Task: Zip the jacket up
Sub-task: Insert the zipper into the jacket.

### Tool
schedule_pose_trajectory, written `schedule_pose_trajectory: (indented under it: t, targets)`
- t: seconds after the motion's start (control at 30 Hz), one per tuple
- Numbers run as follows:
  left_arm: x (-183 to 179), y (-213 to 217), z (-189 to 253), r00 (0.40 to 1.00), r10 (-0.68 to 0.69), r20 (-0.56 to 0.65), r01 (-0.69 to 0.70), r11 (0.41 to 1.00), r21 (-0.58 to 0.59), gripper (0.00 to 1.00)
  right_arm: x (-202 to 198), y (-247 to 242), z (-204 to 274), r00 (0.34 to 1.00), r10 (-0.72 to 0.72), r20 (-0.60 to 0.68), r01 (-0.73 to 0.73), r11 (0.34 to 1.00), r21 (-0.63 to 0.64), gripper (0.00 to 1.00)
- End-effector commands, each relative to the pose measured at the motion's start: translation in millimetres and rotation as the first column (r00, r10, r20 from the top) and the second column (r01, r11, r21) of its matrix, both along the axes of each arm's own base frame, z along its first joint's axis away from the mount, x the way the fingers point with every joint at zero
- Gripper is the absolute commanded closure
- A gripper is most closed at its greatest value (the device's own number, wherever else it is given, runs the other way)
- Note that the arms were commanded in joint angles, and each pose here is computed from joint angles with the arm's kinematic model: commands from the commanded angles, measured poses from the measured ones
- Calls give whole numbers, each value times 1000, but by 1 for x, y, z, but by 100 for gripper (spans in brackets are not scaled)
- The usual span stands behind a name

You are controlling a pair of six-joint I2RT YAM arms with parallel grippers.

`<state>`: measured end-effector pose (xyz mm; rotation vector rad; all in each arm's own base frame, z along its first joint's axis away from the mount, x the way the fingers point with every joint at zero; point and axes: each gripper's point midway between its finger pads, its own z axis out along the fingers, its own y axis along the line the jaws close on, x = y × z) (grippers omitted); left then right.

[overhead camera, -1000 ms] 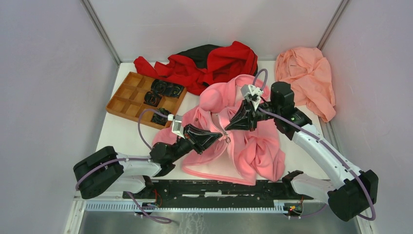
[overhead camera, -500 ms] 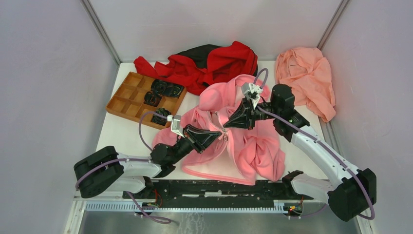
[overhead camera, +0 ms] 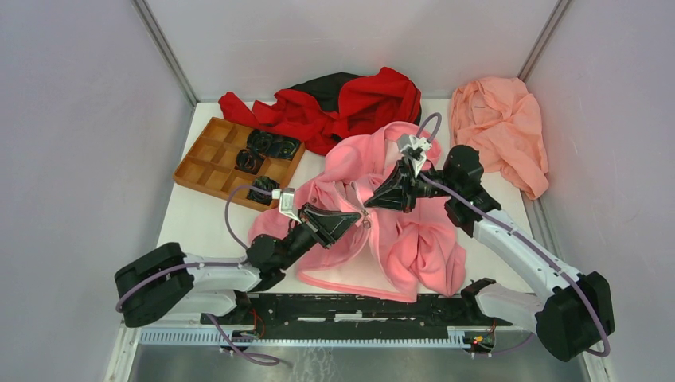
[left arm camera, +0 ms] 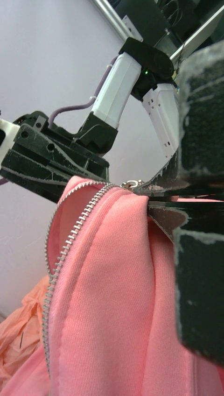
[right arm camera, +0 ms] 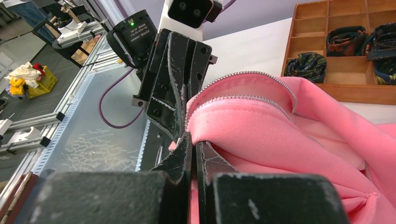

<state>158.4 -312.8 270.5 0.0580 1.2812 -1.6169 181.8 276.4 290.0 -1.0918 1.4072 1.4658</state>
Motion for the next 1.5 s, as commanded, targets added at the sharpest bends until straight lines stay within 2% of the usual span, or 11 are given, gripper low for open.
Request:
schedule_pose_trajectory:
  t: [0.0,0.17,0.63,0.8,1.0,1.27,1.47]
  targets:
    - [14,3,-14,994,75,-85,-69,995,69,98,-4,1,19,998,9,58,-12,999,50,100]
    - [16,5,-17,991,102,-88,-91,988,126,98,-1,1,17,999,-5,50,3,999,48,100]
    - [-8,-29,-6,994,-107,-17,108,988,114,98,3,1,9,999,-36,25,34,998,57,100]
    - [-16,-25,-7,992,-128,4,127,984,121,98,25,-7,2,989,-130,67,132,991,-11,100]
    - [-23,-19,-7,989,-144,14,141,981,134,98,28,-10,0,987,-149,64,150,989,-11,100]
    - [-16,-8,-13,995,-88,-35,91,991,93,98,14,-11,-5,994,-95,46,94,995,34,100]
    - [-14,-17,-14,991,-112,-71,118,989,84,98,-3,-12,11,998,-59,29,54,985,165,100]
